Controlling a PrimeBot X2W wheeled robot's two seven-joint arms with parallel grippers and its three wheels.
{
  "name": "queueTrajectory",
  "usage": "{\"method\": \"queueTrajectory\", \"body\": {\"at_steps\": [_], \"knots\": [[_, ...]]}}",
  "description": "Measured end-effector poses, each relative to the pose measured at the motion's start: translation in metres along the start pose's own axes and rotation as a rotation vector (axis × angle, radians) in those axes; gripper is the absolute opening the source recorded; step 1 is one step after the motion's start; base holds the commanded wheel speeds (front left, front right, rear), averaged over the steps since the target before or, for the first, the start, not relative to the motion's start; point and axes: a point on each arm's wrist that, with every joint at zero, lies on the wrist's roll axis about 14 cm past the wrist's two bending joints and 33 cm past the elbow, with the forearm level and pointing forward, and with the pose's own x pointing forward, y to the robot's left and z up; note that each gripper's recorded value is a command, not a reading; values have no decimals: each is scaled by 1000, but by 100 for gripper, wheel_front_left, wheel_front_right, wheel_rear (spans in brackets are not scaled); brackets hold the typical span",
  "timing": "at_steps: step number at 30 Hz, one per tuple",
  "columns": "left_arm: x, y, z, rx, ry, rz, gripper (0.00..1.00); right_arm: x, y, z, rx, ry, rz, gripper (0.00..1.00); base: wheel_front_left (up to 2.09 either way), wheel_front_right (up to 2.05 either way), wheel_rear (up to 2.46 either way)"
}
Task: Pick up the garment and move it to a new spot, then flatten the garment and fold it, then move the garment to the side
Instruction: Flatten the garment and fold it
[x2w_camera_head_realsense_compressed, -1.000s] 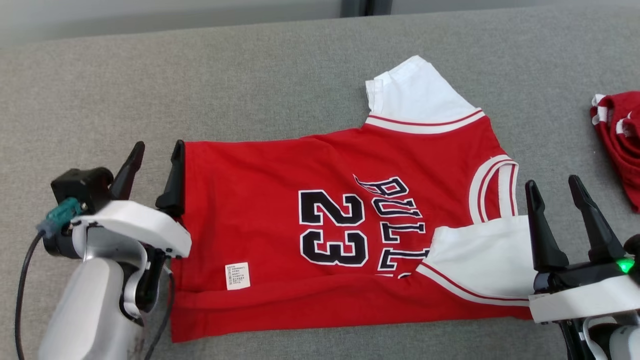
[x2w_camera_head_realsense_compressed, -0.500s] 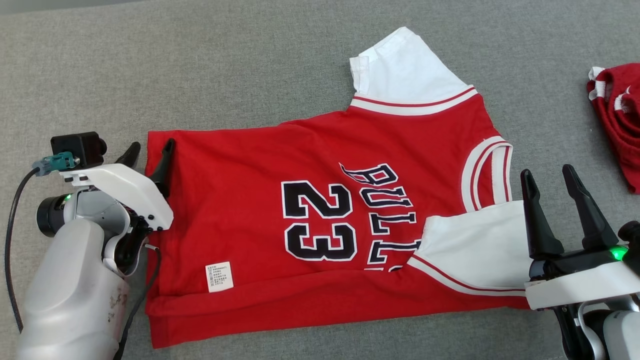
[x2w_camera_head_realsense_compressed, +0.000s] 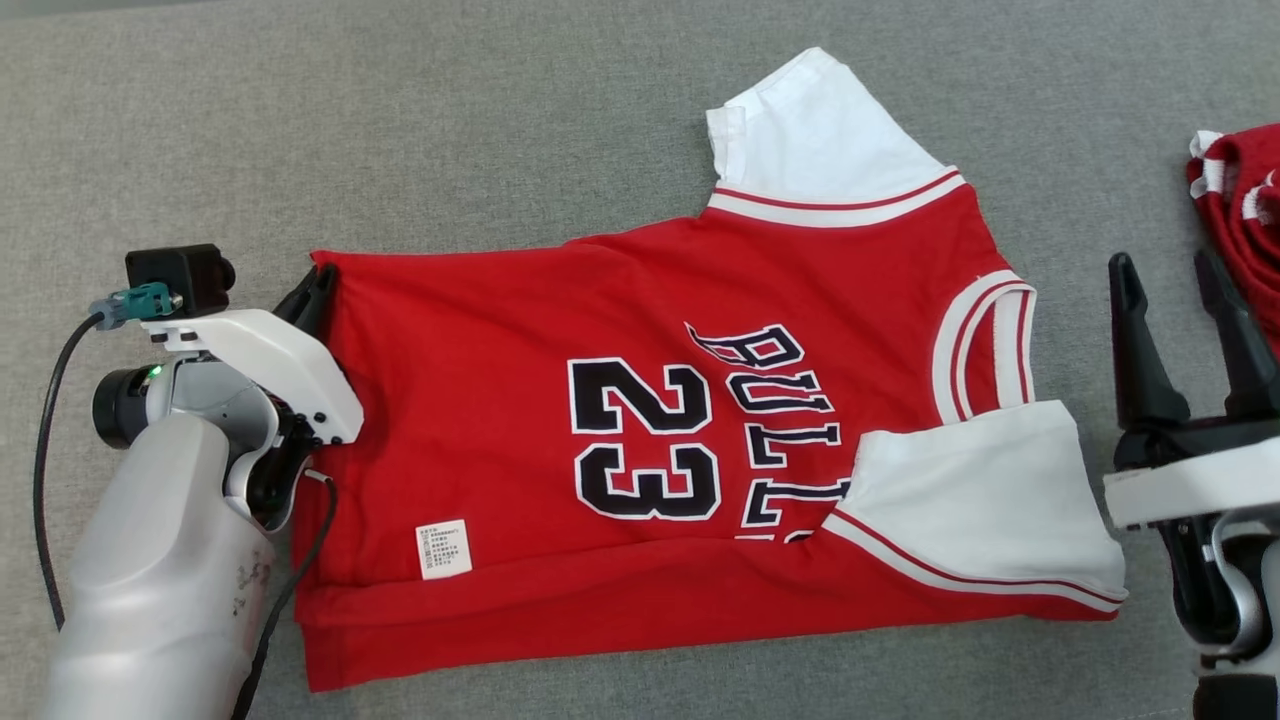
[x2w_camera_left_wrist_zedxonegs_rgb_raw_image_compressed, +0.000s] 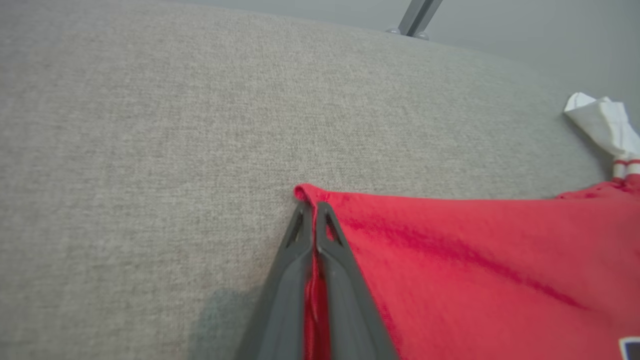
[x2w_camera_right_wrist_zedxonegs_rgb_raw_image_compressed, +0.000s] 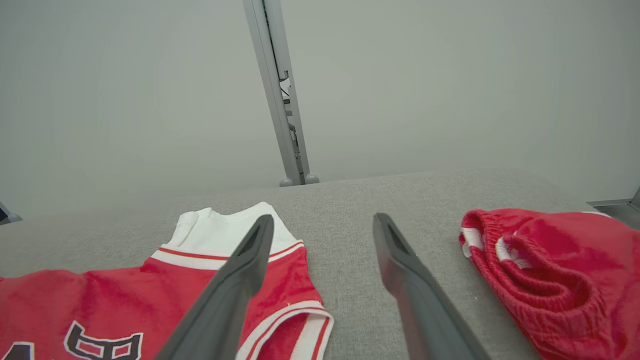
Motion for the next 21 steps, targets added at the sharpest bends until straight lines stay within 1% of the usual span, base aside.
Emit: {"method": "queueTrajectory", "body": {"at_steps": [1,2,3,7,12,15,19,21], "knots": [[0,0,0,0,0,0,0,0,0,0,0,0,0,100,0,0,0],[2,-1,1,0,-5,-5,0,12,1,-1,5,0,14,100,0,0,0],[2,-1,1,0,-5,-5,0,12,1,-1,5,0,14,100,0,0,0],[7,-1,1,-3,-14,-9,0,39,9,-8,21,16,56,100,0,0,0],[15,1,3,0,-25,-13,0,85,31,-12,28,51,140,100,0,0,0],[18,-1,7,1,-37,-19,0,114,47,-12,13,82,199,100,0,0,0],[22,-1,10,1,-49,-25,0,147,74,-21,-2,156,277,100,0,0,0],[24,-2,11,-6,-58,-27,0,161,81,-27,-20,199,298,100,0,0,0]]}}
